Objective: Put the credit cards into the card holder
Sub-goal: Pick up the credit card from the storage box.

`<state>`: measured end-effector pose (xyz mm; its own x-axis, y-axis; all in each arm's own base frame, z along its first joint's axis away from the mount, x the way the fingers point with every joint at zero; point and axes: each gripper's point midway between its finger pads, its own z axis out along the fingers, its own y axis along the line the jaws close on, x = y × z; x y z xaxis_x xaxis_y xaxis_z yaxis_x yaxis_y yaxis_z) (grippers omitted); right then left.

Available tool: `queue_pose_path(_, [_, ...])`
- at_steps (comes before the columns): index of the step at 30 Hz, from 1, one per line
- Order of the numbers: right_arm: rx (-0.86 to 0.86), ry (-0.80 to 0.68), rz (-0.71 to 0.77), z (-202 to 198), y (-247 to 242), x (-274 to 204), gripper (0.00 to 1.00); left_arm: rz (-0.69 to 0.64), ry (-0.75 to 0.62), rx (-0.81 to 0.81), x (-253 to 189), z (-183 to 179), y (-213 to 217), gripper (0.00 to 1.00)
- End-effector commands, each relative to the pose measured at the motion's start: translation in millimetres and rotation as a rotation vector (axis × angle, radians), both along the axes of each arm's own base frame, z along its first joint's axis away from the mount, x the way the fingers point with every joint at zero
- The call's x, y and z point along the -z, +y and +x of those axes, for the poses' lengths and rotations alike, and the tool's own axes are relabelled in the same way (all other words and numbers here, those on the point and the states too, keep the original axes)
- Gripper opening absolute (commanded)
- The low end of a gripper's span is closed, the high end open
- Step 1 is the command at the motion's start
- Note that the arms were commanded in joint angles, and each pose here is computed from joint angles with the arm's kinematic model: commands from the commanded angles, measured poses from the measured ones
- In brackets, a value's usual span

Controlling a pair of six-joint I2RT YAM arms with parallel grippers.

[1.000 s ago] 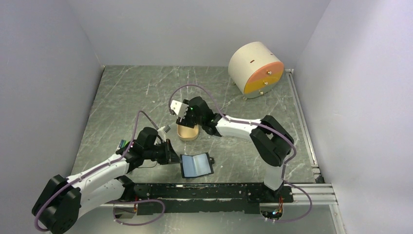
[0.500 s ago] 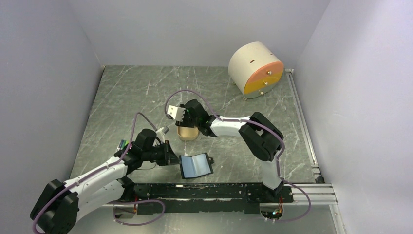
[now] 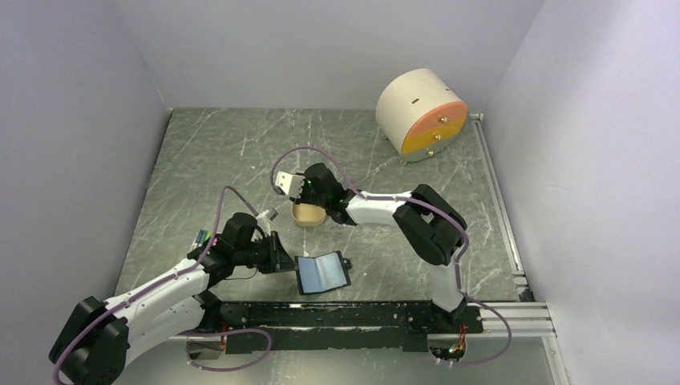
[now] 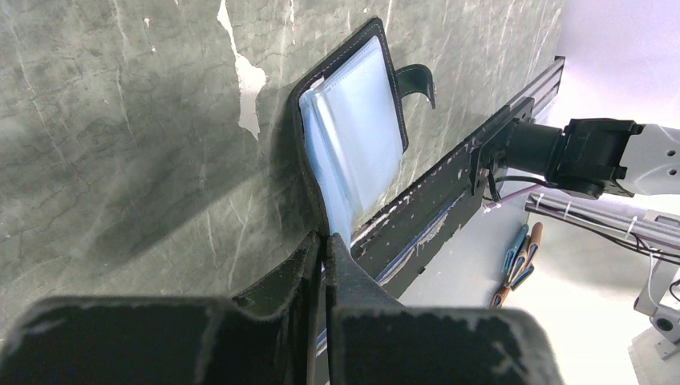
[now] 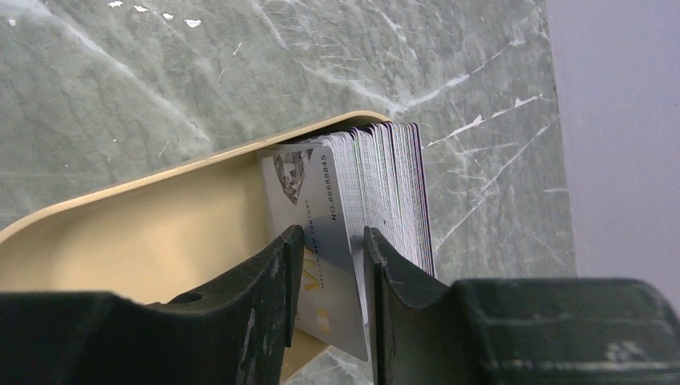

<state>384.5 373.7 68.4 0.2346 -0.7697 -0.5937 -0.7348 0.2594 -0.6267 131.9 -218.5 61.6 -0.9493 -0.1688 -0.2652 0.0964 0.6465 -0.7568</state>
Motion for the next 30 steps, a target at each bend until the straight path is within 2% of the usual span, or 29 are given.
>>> queue_pose_path(1, [0.026,-0.031,0.041,6.0,-4.9,-28.4,0.36,0.003,0.008,-0.006,2.9,-0.3,1.7,0.09])
queue_pose_path(4, [0.026,-0.026,0.044,4.1,-6.8,-30.8,0.36,0.011,0.015,-0.002,5.3,-0.5,1.8,0.09])
queue_pose_path(9, [0.026,-0.013,0.039,2.7,-8.8,-29.8,0.29,0.004,0.021,-0.007,5.4,-1.8,1.9,0.09])
queue_pose_path(11, [0.024,-0.003,0.041,2.2,-9.3,-28.6,0.24,0.006,0.021,-0.009,5.6,-2.0,2.5,0.09])
queue_pose_path(14, [0.016,0.020,0.037,0.8,-10.0,-25.5,0.10,0.004,0.023,-0.009,5.7,-1.8,2.0,0.09])
queue_pose_path(20, [-0.027,0.097,0.048,-10.5,-6.7,-23.9,0.00,0.010,0.028,-0.006,6.5,-1.4,1.6,0.09])
queue_pose_path(30, [-0.006,0.175,0.138,-26.6,-10.2,-57.6,0.00,0.036,0.023,0.018,11.2,0.4,1.6,0.09])
